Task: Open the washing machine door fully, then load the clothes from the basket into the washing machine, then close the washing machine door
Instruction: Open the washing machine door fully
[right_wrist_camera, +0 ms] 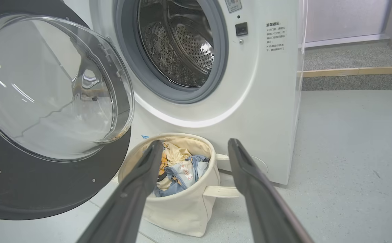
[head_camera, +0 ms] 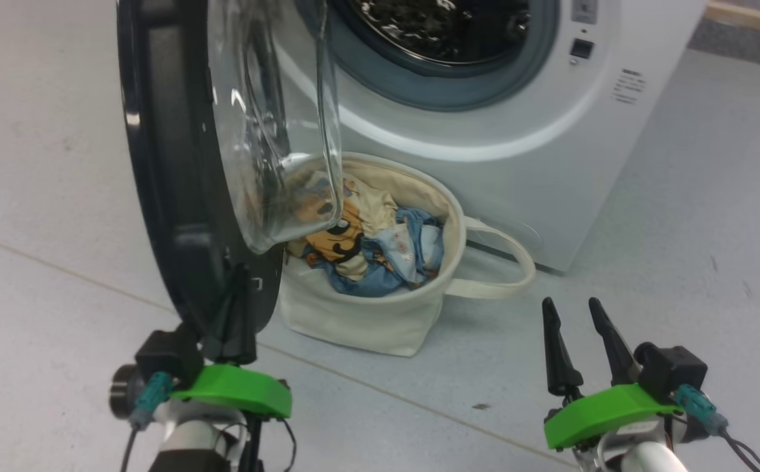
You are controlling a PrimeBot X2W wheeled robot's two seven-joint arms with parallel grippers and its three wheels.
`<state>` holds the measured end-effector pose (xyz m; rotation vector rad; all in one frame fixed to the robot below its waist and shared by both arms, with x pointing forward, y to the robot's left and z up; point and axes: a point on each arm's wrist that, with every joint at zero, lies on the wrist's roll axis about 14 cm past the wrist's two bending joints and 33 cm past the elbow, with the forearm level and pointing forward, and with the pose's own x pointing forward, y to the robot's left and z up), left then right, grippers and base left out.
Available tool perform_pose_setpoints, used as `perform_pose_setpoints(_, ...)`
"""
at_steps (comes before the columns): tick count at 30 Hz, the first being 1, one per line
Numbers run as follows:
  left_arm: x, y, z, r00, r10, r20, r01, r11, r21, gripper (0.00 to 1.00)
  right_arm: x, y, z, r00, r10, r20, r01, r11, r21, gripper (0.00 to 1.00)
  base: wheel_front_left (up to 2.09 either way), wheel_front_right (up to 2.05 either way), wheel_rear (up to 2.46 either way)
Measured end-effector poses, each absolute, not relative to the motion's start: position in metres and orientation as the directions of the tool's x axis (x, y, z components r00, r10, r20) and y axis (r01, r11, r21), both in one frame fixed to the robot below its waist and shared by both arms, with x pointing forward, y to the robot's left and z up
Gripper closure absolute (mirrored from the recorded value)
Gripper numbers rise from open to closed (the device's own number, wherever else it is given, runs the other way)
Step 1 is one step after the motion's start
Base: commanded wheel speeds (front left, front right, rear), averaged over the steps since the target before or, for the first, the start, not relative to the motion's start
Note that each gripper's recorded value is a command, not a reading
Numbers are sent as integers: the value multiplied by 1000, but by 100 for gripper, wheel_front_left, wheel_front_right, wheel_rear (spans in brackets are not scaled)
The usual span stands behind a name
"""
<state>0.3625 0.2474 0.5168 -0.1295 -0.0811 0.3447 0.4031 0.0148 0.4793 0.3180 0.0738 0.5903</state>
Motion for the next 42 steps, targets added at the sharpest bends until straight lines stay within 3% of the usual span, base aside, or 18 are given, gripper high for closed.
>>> perform_pose_setpoints(15, 333, 327, 508, 839, 544, 32, -537, 836, -113, 96, 403, 30, 469, 803, 596, -2, -564, 760, 323, 0, 0, 0, 0)
perform_pose_setpoints(30, 372, 408, 530, 732, 676, 89, -668, 737, -102, 97, 452, 41, 418, 772, 633, -62, -592, 751, 293, 0, 0, 0, 0)
perform_pose_setpoints(42, 344, 473, 532, 565, 822, 77, -813, 570, -120, 96, 469, 62, 374, 700, 707, -105, -660, 696, 282, 0, 0, 0, 0)
